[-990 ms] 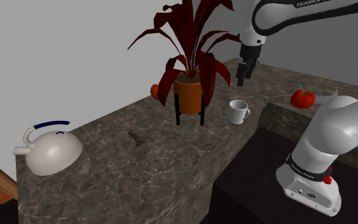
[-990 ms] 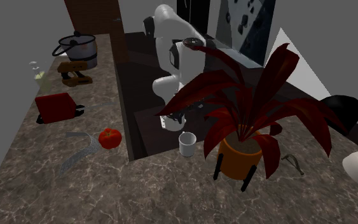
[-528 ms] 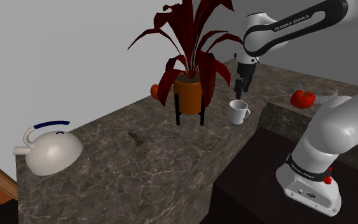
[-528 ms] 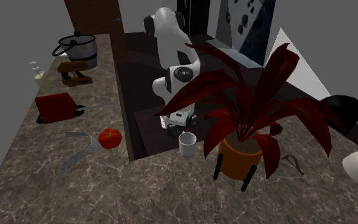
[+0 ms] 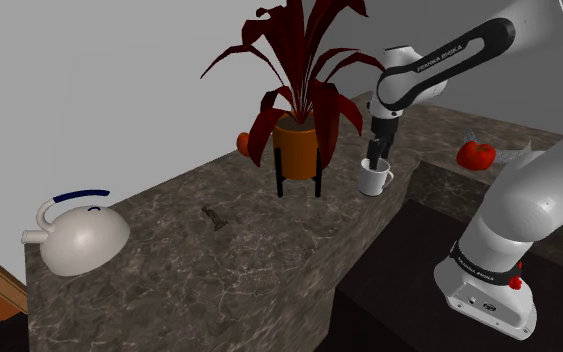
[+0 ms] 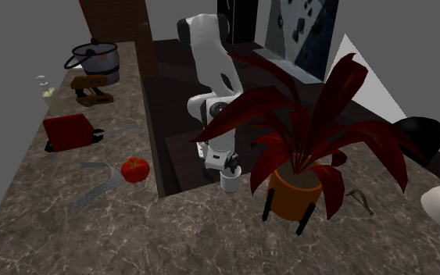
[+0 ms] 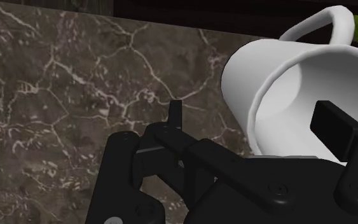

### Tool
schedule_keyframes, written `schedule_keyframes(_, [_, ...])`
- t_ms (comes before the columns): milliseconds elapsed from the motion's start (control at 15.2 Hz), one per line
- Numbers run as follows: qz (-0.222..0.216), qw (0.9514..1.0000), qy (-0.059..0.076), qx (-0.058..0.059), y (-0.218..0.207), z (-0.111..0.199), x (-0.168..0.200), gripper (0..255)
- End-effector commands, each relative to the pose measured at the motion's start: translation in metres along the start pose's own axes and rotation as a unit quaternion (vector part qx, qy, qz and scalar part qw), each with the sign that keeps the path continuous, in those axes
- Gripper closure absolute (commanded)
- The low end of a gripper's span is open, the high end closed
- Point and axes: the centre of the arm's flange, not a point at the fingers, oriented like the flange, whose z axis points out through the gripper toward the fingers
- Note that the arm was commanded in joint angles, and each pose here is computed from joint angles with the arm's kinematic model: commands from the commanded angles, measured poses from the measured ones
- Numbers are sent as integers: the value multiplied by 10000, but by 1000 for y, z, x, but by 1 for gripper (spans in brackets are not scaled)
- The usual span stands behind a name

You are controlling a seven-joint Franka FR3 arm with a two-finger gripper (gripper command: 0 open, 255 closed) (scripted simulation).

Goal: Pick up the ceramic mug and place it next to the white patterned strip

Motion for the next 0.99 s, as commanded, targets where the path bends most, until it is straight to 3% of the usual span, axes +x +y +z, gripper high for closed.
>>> schedule_keyframes(0, [0,10000,3,0,-1,11,0,0])
schedule_keyframes(528, [0,10000,3,0,-1,14,0,0])
schedule_keyframes(594, [0,10000,3,0,-1,14,0,255])
schedule_keyframes(924, [0,10000,3,0,-1,14,0,255])
